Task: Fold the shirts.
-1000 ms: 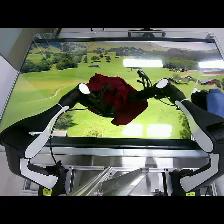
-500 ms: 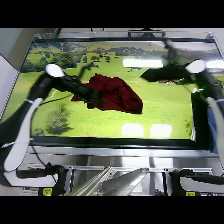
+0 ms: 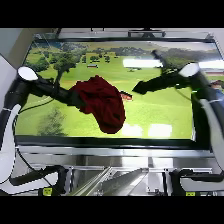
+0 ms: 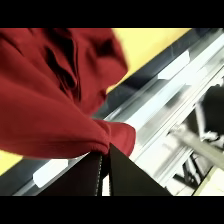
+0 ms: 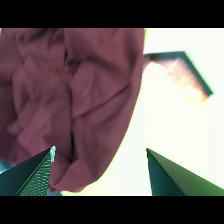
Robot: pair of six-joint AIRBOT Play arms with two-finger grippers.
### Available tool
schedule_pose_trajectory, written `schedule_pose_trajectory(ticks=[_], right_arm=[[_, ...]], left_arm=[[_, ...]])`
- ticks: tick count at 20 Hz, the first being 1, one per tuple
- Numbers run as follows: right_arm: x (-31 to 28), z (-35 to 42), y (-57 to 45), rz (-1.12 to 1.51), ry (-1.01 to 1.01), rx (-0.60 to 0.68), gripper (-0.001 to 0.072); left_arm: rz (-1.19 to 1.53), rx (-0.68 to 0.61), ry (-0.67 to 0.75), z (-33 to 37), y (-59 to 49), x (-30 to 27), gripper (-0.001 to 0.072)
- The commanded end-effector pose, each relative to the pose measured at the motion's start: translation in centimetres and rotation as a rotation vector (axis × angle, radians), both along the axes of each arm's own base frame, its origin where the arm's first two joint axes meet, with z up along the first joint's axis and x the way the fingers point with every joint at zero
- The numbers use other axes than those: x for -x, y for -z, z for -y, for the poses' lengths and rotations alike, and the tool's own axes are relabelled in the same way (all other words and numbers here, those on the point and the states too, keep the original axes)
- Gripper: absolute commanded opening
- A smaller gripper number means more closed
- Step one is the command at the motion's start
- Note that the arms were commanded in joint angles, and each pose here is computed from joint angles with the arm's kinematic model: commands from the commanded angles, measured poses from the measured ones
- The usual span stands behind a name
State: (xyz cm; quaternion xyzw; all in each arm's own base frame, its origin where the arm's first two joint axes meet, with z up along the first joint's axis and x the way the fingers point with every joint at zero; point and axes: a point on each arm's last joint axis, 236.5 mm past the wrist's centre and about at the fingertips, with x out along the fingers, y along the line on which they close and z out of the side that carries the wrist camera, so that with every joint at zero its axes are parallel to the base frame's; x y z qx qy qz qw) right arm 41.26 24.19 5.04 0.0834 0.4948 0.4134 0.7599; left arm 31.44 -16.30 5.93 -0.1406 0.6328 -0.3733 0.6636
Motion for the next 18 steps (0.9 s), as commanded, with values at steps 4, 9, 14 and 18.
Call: schedule_pose_trajectory(ticks=[4, 9, 14, 18], right_arm=[[6.6, -11.2, 9.8, -0.096, -0.263, 0.072, 0.0656], [11.0, -15.0, 11.5, -0.023, -0.459, 0.107, 0.0654], [10.0, -15.0, 13.0, 0.001, -0.439, 0.137, 0.0056], [8.1, -14.5, 7.7, 0.067, -0.393, 0.09, 0.0013]], left_arm=[[-0.112, -0.075, -0.077, -3.1, 7.9, 2.7, 0.0018], [-0.146, -0.068, -0.138, -4.5, 9.6, 3.2, 0.0017], [-0.145, -0.07, -0.14, -4.5, 9.6, 3.2, 0.0018], [-0.095, -0.044, -0.122, -4.2, 7.0, 2.0, 0.0017]])
